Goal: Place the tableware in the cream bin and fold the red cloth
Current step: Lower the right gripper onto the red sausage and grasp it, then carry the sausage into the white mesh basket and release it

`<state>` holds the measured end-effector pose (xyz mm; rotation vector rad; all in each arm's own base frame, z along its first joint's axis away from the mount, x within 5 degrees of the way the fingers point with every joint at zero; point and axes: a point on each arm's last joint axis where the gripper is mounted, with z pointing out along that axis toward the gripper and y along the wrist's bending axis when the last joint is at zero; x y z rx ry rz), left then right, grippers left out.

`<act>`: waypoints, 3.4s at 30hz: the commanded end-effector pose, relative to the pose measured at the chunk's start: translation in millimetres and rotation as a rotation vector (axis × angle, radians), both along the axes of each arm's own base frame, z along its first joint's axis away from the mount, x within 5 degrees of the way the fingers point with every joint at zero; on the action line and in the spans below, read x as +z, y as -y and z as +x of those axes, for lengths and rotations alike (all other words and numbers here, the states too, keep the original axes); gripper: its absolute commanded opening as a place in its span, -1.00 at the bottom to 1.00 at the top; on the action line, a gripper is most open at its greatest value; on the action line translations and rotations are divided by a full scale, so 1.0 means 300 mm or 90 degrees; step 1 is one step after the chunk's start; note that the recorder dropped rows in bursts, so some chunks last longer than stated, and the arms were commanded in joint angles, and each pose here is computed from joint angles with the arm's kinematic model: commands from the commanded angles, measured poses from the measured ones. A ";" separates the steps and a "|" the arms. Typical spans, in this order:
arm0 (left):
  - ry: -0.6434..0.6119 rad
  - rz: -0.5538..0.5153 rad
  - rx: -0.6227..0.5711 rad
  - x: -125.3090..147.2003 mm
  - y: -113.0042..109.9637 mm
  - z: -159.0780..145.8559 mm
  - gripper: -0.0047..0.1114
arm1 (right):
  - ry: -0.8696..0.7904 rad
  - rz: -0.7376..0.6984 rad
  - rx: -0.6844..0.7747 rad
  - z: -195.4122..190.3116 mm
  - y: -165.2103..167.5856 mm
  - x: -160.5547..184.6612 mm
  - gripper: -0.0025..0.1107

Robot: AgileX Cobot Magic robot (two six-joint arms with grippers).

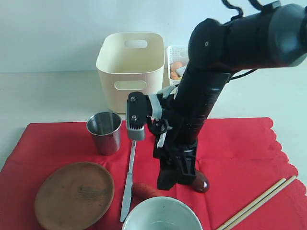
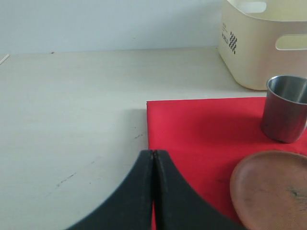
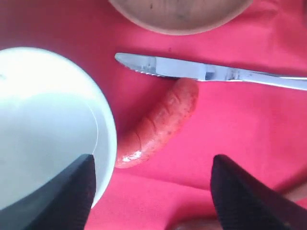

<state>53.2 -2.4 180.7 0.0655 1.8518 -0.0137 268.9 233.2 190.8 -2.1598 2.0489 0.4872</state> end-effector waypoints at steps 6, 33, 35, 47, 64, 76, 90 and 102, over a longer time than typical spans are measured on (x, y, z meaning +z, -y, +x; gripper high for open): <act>0.007 -0.006 0.000 0.001 0.001 0.000 -0.92 | 0.032 -0.002 -0.003 0.017 -0.034 -0.061 0.19; 0.007 -0.006 0.000 0.001 0.001 0.000 -0.92 | 0.010 -0.091 -0.257 0.033 -0.150 -0.141 0.09; 0.007 -0.006 0.000 0.001 0.001 0.000 -0.92 | -0.002 -0.119 -0.266 0.027 -0.159 -0.155 0.09; 0.007 -0.006 0.000 0.001 0.001 0.000 -0.92 | -0.036 -0.140 -0.264 0.011 -0.175 -0.187 0.09; 0.007 -0.006 0.000 0.001 0.001 0.000 -0.92 | 0.066 -0.097 -0.229 0.086 -0.213 -0.164 -0.96; 0.007 -0.006 0.000 0.001 0.001 0.000 -0.92 | 0.154 0.019 -0.304 0.118 -0.195 0.121 -0.96; 0.007 -0.006 0.000 0.001 0.001 0.000 -0.92 | 0.303 0.246 -0.582 0.427 0.105 0.260 -0.96; 0.007 -0.006 0.000 0.001 0.001 0.000 -0.92 | 0.507 0.366 -0.719 0.659 0.332 0.177 -0.96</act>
